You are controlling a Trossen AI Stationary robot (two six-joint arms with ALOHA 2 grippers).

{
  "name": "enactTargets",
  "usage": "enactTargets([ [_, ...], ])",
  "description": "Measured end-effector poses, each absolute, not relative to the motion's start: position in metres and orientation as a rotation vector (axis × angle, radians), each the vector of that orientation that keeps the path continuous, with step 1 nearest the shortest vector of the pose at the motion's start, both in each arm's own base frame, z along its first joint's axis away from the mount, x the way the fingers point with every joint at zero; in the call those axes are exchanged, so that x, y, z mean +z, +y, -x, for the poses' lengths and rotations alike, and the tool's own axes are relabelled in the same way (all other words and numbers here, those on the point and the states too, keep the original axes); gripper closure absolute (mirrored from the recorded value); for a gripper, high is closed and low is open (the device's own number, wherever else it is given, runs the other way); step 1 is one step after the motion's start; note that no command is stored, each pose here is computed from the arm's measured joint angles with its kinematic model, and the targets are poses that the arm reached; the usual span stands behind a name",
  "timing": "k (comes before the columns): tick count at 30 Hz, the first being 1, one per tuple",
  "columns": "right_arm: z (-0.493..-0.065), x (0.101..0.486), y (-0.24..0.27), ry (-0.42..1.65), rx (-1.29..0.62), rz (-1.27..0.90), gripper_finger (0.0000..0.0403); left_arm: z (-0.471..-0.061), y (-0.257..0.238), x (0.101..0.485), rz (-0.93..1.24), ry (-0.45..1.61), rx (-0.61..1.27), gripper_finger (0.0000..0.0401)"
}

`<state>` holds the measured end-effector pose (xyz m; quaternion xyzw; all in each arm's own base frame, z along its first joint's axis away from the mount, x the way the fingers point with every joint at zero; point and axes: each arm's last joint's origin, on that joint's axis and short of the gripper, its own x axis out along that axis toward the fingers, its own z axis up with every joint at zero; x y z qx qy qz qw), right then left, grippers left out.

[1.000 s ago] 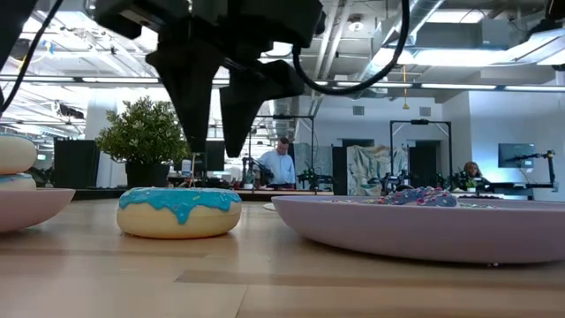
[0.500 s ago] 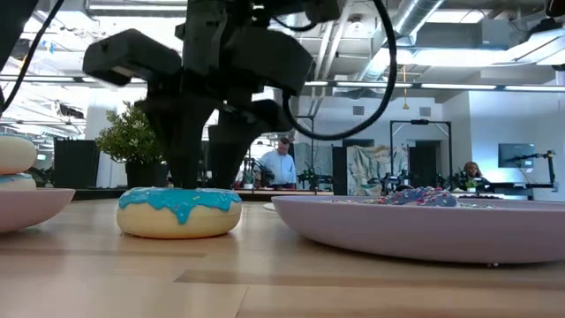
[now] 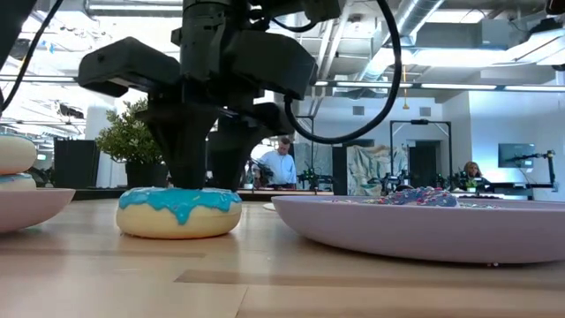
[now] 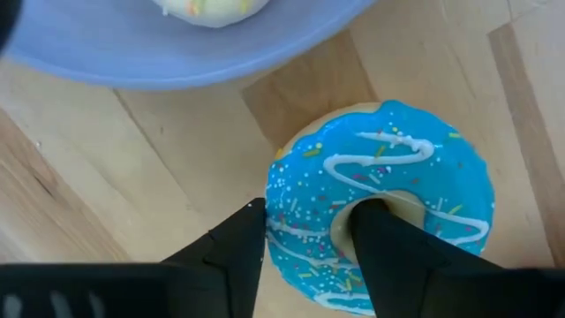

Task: Pick & Place donuts
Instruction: Put the big light blue donut on the pink plate

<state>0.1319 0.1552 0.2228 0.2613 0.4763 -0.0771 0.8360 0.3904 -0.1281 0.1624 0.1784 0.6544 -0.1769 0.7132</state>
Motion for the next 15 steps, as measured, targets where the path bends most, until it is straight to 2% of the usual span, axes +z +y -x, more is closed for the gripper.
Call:
enactTargets([
  [7, -0.1321, 0.2231, 0.1554, 1.006, -0.161, -0.556, 0.0280, -0.3881, -0.1348, 0.1624, -0.401, 1.450, -0.398, 0.0290],
  [15, -0.1322, 0.2231, 0.1554, 1.005, -0.162, -0.556, 0.0280, -0.3880, -0.1357, 0.1654, -0.348, 1.465, -0.350, 0.0303],
])
